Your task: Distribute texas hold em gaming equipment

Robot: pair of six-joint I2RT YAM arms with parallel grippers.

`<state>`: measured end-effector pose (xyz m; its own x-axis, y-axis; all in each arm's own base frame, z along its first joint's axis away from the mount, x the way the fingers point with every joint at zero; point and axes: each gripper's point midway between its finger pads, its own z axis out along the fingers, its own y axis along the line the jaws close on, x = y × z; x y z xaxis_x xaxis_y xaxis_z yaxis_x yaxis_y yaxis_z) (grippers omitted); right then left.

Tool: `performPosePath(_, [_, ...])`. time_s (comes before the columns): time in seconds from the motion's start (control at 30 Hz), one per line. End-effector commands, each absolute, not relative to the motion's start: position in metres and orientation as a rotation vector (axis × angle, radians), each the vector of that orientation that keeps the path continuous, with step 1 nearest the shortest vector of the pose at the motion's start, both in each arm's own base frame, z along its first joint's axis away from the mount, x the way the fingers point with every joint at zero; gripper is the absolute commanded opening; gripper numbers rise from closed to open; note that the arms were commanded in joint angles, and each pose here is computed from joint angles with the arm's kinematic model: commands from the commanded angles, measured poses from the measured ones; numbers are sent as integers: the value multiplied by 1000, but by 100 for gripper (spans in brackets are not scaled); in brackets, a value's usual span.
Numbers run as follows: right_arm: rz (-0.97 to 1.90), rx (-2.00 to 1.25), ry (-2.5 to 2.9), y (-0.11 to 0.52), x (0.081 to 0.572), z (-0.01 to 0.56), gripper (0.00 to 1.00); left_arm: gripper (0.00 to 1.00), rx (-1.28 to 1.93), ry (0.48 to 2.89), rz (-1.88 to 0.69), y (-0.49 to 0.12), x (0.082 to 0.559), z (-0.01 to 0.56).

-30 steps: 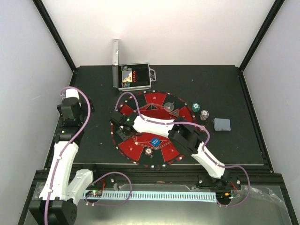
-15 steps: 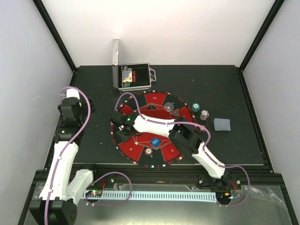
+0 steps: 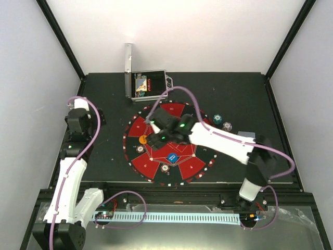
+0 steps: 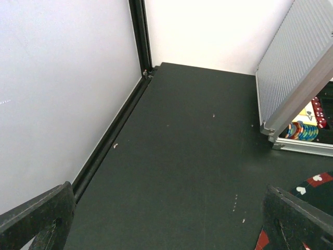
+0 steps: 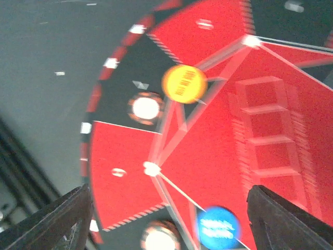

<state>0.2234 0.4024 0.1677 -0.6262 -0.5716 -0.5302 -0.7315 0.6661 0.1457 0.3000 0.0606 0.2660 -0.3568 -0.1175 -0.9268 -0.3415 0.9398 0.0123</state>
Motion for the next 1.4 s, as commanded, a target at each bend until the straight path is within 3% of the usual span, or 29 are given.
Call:
performPosePath(0.0, [309, -693, 2575, 305, 260, 147, 83, 99, -321, 1867, 212, 58, 300, 290])
performPosePath(0.27, [197, -20, 2767, 135, 275, 88, 85, 99, -317, 1861, 196, 55, 299, 291])
performPosePath(0.47, [4, 223, 2800, 70, 275, 65, 86, 99, -312, 1865, 191, 54, 299, 290])
performPosePath(0.77, [-74, 328, 2812, 44, 284, 45, 85, 99, -311, 1859, 188, 53, 298, 292])
performPosePath(0.93, [-82, 347, 2820, 40, 290, 36, 75, 99, -312, 1860, 190, 53, 298, 292])
performPosePath(1.37, [-98, 339, 2867, 41, 293, 14, 62, 99, -307, 1865, 189, 53, 299, 291])
